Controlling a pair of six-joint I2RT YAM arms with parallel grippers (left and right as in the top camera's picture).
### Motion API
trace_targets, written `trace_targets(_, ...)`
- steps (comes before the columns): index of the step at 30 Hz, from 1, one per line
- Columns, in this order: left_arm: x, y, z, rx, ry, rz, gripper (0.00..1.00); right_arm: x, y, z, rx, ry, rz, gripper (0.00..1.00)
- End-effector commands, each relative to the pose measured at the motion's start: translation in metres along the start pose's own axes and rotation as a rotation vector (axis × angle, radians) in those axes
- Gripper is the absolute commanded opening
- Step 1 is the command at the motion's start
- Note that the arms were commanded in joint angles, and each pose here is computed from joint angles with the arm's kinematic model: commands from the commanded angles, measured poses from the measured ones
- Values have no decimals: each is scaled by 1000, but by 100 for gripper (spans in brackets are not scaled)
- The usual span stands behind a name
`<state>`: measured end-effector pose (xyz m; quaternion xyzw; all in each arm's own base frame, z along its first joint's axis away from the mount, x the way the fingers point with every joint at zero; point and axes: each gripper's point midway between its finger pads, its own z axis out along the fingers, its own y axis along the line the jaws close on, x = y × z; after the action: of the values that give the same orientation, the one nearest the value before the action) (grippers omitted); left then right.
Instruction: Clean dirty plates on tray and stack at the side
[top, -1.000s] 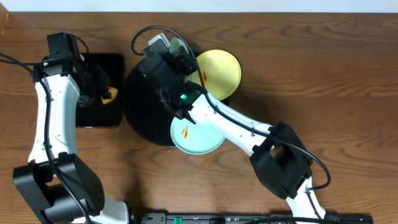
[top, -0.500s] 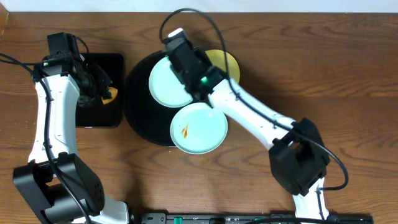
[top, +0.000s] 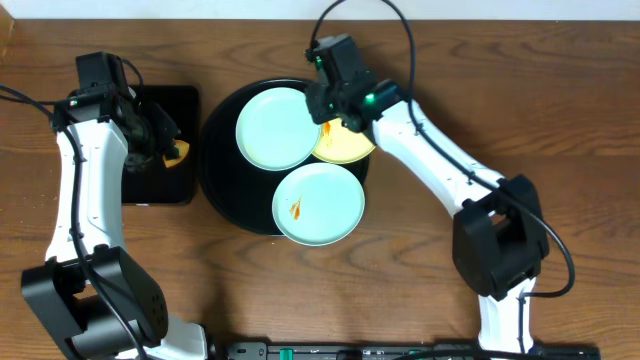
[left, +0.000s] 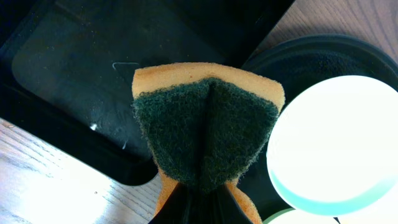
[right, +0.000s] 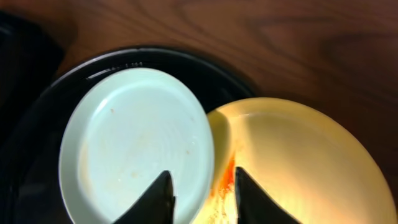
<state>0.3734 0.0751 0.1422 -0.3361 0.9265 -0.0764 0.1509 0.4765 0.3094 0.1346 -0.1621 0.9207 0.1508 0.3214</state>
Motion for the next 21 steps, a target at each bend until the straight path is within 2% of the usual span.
trace_targets(1,1,3,2,-10,5,-1,8,-6,-1,-8,-52,3,83,35)
trace_targets(4,1,3,1,-10,5,-1,8,5,-1,2,-90,45,101,45)
trace_targets(11,1,4,2,-10,5,-1,8,28,-4,25,-157,133,178,54)
trace_targets(21,1,4,2,-10,5,-1,8,53,-6,45,-215,224,242,56)
